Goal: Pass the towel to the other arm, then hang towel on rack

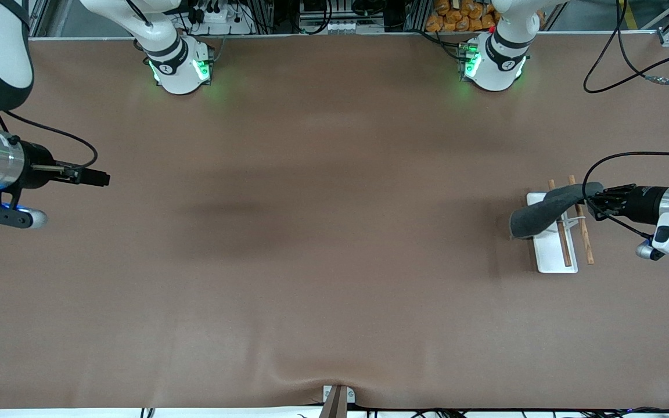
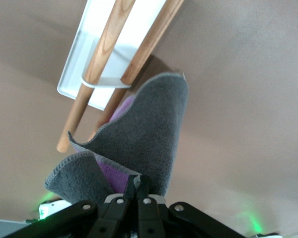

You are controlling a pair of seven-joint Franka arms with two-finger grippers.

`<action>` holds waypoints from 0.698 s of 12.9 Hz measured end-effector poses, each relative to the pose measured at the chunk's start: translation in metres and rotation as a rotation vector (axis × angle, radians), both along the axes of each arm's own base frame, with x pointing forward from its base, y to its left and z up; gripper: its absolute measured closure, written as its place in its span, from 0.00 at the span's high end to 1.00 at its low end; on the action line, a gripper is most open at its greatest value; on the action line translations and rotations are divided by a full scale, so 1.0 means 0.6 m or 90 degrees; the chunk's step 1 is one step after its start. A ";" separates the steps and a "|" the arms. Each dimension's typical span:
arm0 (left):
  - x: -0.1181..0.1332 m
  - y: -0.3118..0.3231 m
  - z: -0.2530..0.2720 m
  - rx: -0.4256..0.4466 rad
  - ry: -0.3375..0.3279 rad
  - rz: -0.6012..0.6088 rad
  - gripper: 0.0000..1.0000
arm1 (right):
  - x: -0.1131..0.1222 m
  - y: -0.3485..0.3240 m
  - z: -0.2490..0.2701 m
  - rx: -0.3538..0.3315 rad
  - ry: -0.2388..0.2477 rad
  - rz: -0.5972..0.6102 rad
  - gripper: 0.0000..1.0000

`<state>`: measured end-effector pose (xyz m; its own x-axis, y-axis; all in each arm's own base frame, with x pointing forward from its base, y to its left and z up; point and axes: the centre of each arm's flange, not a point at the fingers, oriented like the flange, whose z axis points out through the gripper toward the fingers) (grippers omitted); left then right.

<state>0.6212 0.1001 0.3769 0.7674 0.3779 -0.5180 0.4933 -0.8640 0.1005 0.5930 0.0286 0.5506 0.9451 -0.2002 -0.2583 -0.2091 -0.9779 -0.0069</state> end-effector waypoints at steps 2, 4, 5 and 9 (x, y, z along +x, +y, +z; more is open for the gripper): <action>0.002 0.015 -0.003 0.005 -0.010 -0.013 0.03 | -0.029 -0.008 -0.005 0.004 -0.027 0.002 1.00; 0.011 0.021 0.002 0.010 -0.027 -0.022 0.03 | -0.036 -0.018 0.015 0.004 -0.066 -0.003 1.00; 0.014 0.023 0.003 0.013 -0.032 -0.028 0.03 | -0.032 -0.032 0.034 0.005 -0.088 -0.006 1.00; 0.016 0.036 -0.017 0.019 -0.039 -0.084 0.03 | -0.028 -0.051 0.098 -0.030 -0.094 0.020 1.00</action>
<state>0.6307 0.1219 0.3665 0.8413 0.2866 -0.4582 0.3695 -0.9238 0.1006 0.5762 -0.0021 0.6092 0.9780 -0.1787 -0.1072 -0.1785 -0.9839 0.0113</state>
